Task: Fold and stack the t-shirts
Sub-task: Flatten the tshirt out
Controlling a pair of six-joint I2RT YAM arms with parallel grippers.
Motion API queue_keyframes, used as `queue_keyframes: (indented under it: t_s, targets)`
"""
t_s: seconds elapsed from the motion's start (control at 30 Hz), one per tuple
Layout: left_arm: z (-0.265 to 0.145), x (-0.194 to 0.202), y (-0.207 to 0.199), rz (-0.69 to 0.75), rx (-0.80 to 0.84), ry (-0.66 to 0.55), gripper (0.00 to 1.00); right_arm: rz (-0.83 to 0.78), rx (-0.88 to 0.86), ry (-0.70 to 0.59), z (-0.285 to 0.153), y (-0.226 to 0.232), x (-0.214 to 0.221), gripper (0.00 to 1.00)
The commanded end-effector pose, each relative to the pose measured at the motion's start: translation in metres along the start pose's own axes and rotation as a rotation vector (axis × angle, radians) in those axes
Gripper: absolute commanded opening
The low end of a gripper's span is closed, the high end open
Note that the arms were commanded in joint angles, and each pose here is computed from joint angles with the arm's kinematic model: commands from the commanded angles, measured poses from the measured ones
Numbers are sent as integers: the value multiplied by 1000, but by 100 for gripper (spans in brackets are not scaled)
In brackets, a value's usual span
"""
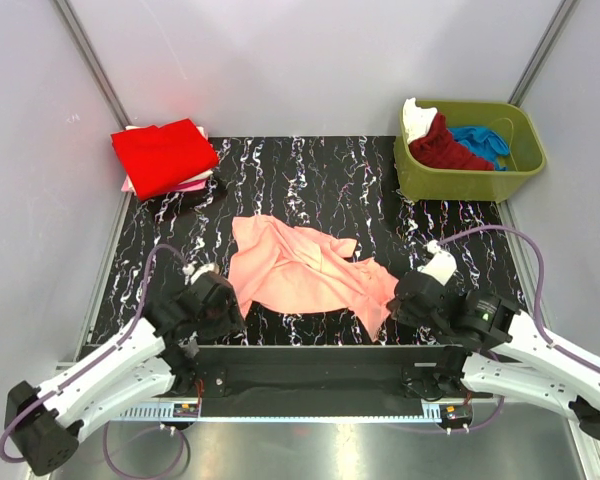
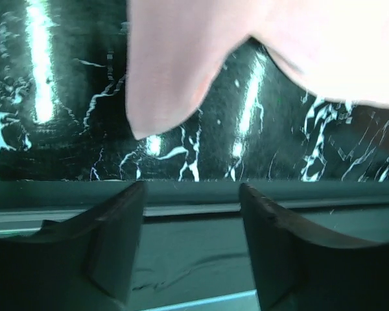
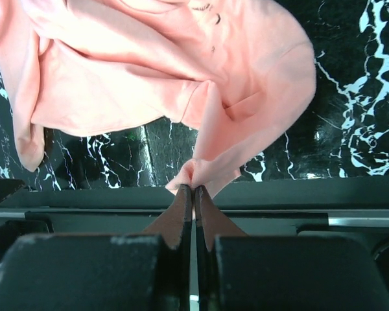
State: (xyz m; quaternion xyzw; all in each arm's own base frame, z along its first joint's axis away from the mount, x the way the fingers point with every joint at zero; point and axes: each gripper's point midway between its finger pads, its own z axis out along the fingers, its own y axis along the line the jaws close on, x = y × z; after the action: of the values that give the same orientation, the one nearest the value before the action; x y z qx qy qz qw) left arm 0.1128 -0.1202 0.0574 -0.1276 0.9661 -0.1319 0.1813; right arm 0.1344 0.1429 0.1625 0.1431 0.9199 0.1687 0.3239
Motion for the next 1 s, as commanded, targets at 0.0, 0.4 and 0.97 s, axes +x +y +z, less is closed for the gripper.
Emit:
queue_keyframes:
  t_s: [0.0,0.4,0.97]
  targets:
    - [3,-15,6,-155,-23,-120,60,8,-59,9,2,17,1,0]
    - [30,-25,39,-194,-206,-231,58,1,-55,19,6,16,5,0]
    - [43,-45,23,-155,-99,-339,37,-11,-38,29,13,12,11,0]
